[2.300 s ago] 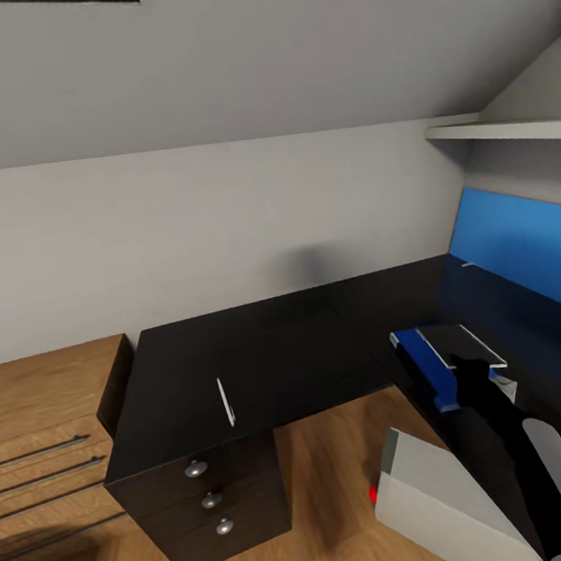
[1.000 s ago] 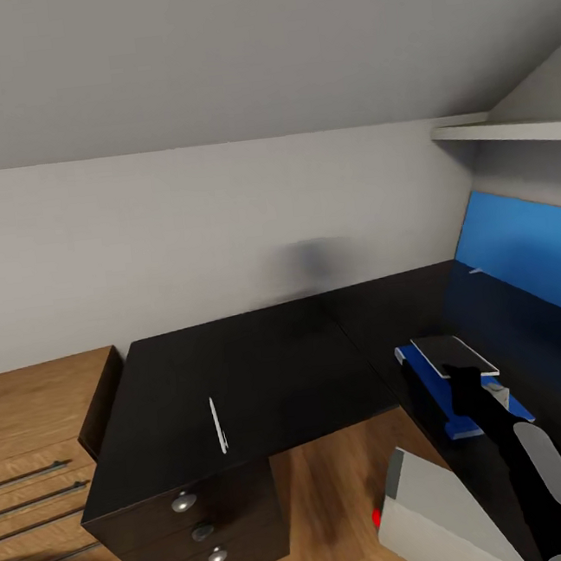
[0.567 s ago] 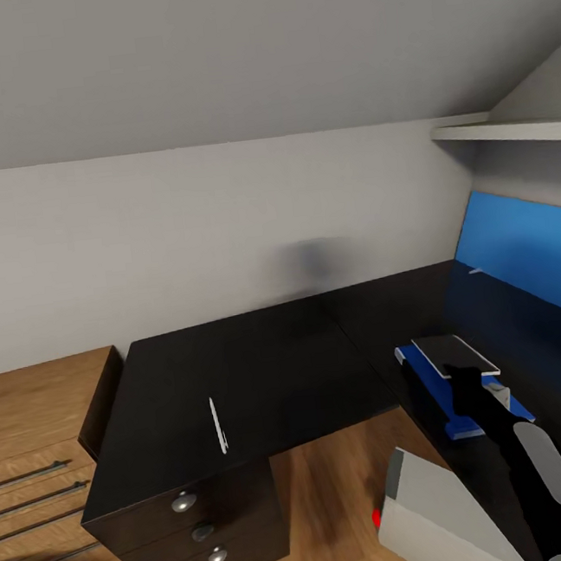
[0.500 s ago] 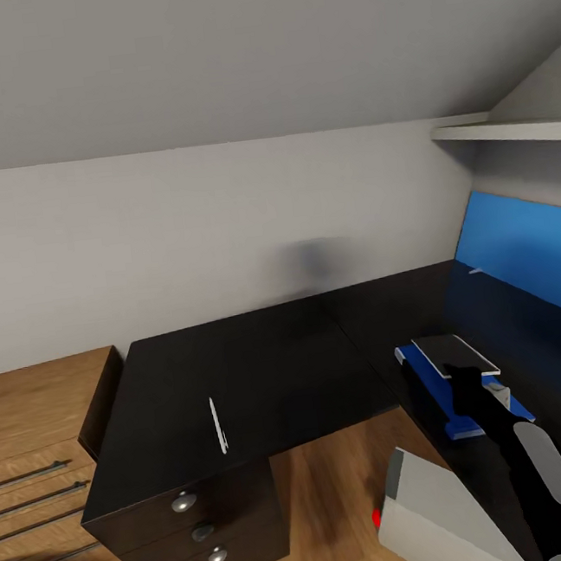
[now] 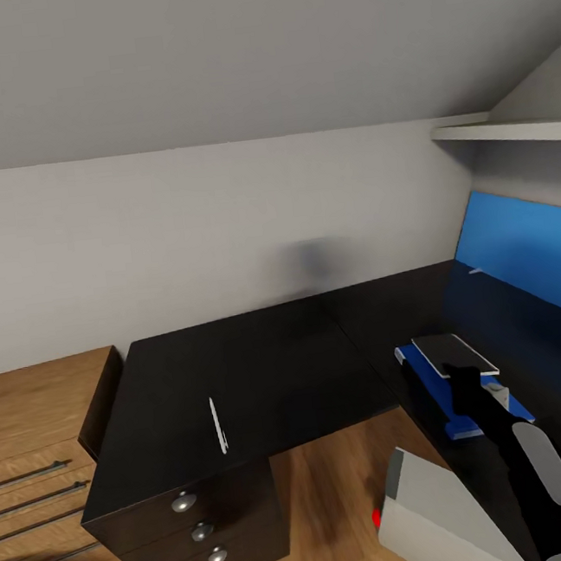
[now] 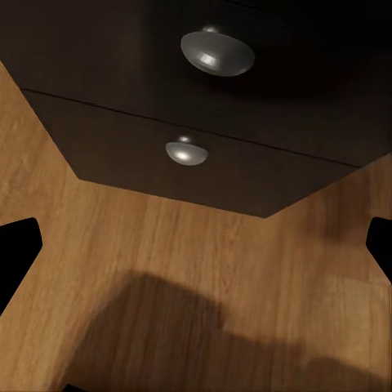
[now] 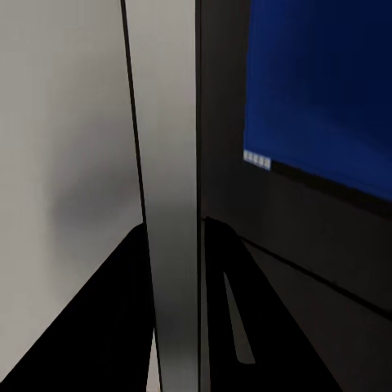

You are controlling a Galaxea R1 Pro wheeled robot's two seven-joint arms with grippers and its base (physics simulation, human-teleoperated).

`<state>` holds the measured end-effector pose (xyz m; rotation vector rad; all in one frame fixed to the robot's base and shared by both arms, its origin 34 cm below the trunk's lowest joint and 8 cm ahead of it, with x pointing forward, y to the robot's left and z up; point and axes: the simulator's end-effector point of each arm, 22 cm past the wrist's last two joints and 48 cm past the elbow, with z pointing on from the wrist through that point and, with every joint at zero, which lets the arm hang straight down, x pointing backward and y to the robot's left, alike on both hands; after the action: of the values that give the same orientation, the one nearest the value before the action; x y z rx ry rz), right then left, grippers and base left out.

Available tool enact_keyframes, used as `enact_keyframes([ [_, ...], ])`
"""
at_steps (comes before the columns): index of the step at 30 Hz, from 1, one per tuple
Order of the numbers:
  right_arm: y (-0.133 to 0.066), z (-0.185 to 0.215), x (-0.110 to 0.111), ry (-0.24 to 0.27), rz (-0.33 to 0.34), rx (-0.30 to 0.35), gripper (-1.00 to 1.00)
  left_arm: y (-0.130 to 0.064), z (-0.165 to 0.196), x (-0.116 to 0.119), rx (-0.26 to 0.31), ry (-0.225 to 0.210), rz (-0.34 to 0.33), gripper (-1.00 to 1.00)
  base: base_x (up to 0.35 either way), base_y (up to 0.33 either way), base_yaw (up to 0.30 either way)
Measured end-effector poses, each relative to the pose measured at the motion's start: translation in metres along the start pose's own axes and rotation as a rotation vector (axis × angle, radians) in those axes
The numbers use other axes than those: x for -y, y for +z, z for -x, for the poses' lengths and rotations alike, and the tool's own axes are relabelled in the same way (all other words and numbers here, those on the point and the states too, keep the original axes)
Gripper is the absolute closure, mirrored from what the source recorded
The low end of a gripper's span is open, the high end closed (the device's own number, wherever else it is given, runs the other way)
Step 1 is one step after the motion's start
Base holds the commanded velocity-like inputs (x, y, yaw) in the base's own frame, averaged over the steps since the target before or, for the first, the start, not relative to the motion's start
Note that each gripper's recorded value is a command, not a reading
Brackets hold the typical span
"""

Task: In the bedroom, organize the workspace by keeping the computer under the desk, ensuring the monitor is on the desk, placing the keyboard on the desk next to the monitor, placing the mouse on the desk next to the keyboard, moving the folder from the swivel chair onto the desk next to the mouse, stacking the notebook on top of the folder with the pen on top of the notebook, and positioning the swivel chair next to the desk.

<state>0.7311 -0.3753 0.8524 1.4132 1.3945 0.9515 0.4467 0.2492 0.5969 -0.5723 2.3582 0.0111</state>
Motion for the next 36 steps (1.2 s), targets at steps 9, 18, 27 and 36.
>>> enact_keyframes([
  [9,0.000,0.002,0.000,-0.004,-0.001,-0.001,1.00,0.000,0.000,0.001,0.000,-0.005,0.000,-1.00,0.000,0.000,0.000],
  [18,0.000,0.004,0.005,-0.004,-0.004,0.011,1.00,0.002,-0.002,0.001,0.001,-0.007,-0.001,-1.00,0.000,0.000,0.000],
  [27,0.004,0.005,0.019,-0.006,-0.006,0.016,1.00,0.013,-0.011,-0.001,0.001,-0.007,-0.001,-1.00,0.000,0.000,0.000],
  [36,0.008,0.004,0.034,-0.005,-0.007,0.016,1.00,0.024,-0.022,-0.003,0.001,-0.007,-0.001,-1.00,0.000,0.000,0.000],
])
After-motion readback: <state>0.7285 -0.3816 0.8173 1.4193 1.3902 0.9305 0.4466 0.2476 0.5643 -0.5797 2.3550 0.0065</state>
